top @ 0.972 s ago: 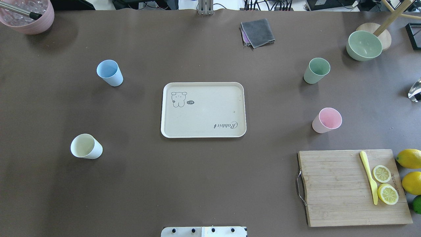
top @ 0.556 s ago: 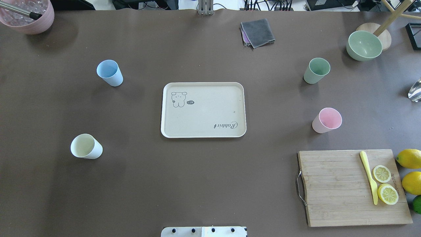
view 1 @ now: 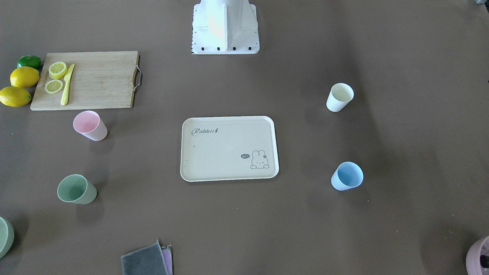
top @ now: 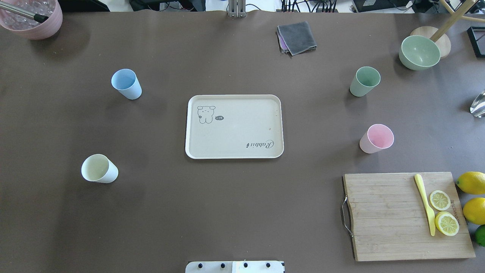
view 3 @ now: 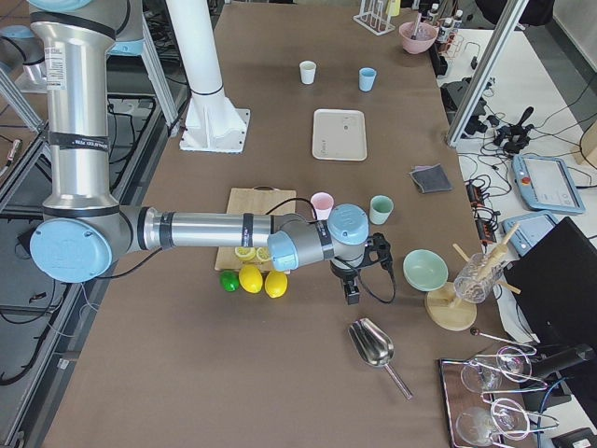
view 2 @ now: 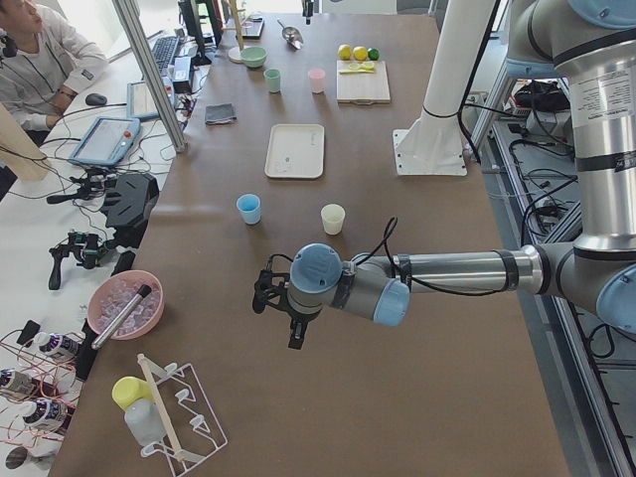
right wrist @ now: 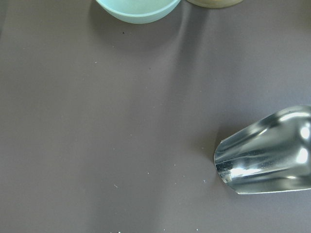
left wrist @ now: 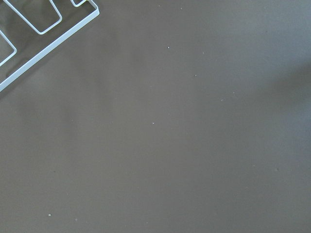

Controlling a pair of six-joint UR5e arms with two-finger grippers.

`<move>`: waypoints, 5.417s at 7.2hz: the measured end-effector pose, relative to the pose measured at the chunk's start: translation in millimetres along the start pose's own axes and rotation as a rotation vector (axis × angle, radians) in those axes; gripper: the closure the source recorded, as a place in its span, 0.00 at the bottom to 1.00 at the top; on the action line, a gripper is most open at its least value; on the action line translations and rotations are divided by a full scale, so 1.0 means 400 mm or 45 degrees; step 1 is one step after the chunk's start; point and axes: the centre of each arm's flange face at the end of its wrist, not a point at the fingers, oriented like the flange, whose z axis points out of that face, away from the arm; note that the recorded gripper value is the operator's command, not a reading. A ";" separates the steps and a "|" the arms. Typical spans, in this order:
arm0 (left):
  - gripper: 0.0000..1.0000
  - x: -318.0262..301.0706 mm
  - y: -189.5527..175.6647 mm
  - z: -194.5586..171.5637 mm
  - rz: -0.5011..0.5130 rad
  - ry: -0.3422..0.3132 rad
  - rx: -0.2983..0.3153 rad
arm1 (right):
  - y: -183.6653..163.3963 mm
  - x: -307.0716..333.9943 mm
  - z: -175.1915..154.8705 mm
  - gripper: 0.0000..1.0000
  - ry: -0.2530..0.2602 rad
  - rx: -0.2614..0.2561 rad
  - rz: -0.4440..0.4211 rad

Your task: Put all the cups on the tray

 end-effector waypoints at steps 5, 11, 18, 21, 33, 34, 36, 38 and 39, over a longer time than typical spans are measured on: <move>0.02 0.433 -0.050 0.078 -0.090 0.101 -0.016 | -0.128 -0.451 0.084 0.00 -0.231 -0.014 0.012; 0.02 0.695 -0.072 0.201 -0.181 0.066 -0.006 | -0.095 -0.703 0.207 0.23 -0.160 -0.060 0.005; 0.02 0.688 -0.058 0.233 -0.242 0.028 -0.013 | -0.047 -0.683 0.291 1.00 -0.123 -0.143 -0.052; 0.03 0.731 0.019 0.310 -0.190 -0.015 -0.075 | -0.146 -0.812 0.255 1.00 -0.213 -0.110 -0.007; 1.00 1.075 0.020 0.435 -0.156 0.032 -0.119 | -0.299 -1.460 0.298 0.00 -0.187 -0.073 0.074; 1.00 1.174 -0.042 0.424 -0.169 0.027 -0.113 | -0.345 -1.395 0.250 0.00 -0.199 -0.075 0.098; 1.00 1.342 -0.136 0.420 -0.227 0.016 -0.111 | -0.430 -1.164 0.164 0.00 -0.208 -0.078 0.081; 1.00 1.468 -0.210 0.454 -0.295 0.014 -0.090 | -0.482 -0.900 0.148 0.00 -0.143 -0.070 0.021; 1.00 1.523 -0.229 0.477 -0.318 0.010 -0.081 | -0.505 -0.785 0.163 0.00 -0.099 -0.079 0.006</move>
